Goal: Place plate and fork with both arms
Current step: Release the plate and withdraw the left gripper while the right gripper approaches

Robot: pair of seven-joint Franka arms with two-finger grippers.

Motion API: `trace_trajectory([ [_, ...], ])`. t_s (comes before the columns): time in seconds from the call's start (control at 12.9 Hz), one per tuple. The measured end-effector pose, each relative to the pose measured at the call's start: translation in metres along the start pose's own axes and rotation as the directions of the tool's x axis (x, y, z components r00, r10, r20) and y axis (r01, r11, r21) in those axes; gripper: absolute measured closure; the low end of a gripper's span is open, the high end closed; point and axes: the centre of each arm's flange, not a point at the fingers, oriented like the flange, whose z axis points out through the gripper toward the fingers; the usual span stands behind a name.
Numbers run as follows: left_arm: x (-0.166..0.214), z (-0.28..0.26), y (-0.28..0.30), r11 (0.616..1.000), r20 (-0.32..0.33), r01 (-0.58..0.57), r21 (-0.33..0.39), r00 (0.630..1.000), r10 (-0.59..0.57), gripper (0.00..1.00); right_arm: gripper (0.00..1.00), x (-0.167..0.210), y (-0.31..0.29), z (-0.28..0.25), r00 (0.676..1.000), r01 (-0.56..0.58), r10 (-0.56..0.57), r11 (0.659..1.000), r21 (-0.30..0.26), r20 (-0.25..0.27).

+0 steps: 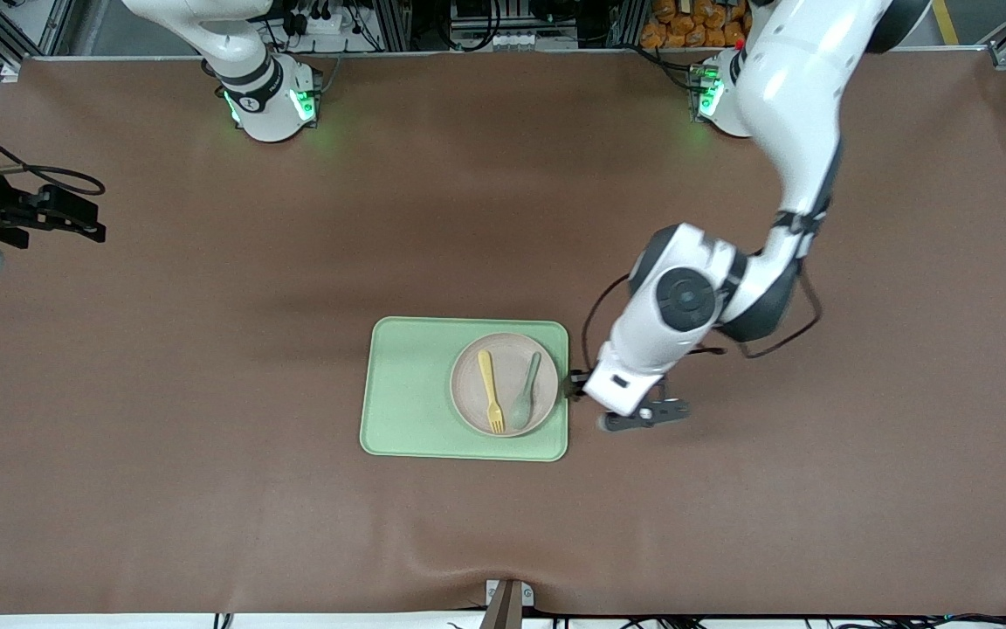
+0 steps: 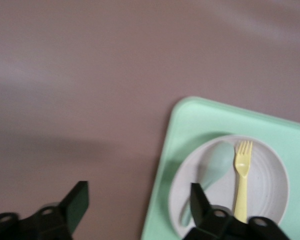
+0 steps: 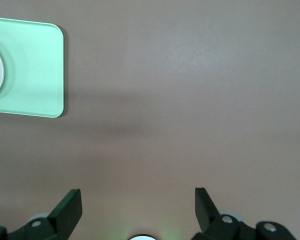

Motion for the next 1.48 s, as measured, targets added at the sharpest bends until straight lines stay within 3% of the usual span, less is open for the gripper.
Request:
trace_trajectory([
  [0.23,0.038,-0.134,-0.089,0.993,-0.069,0.079,0.092,0.995,-0.073,0.00,0.00,0.002,-0.009,0.003,1.000,0.016,-0.016,1.000,-0.002,0.004],
  [0.54,0.030,-0.232,-0.167,0.982,-0.034,0.110,0.156,0.994,-0.106,0.00,0.00,0.014,-0.028,0.016,0.999,0.049,-0.049,0.999,-0.003,0.010],
  [0.85,0.009,-0.278,-0.202,0.980,0.030,0.031,0.194,0.999,-0.037,0.00,0.00,0.044,-0.088,0.063,0.988,0.147,-0.146,0.989,-0.007,0.051],
  [1.01,0.008,-0.293,-0.235,0.980,0.046,-0.010,0.200,0.999,0.001,0.00,0.00,0.066,-0.135,0.106,0.976,0.207,-0.209,0.978,0.028,0.067],
  [1.24,0.006,-0.295,-0.262,0.982,0.066,-0.015,0.190,0.998,0.003,0.00,0.00,0.095,-0.203,0.174,0.969,0.238,-0.243,0.968,0.082,0.047],
  [1.48,0.003,-0.287,-0.259,0.982,0.085,-0.025,0.186,0.996,0.010,0.00,0.00,0.108,-0.268,0.225,0.981,0.195,-0.196,0.978,0.076,0.000],
])
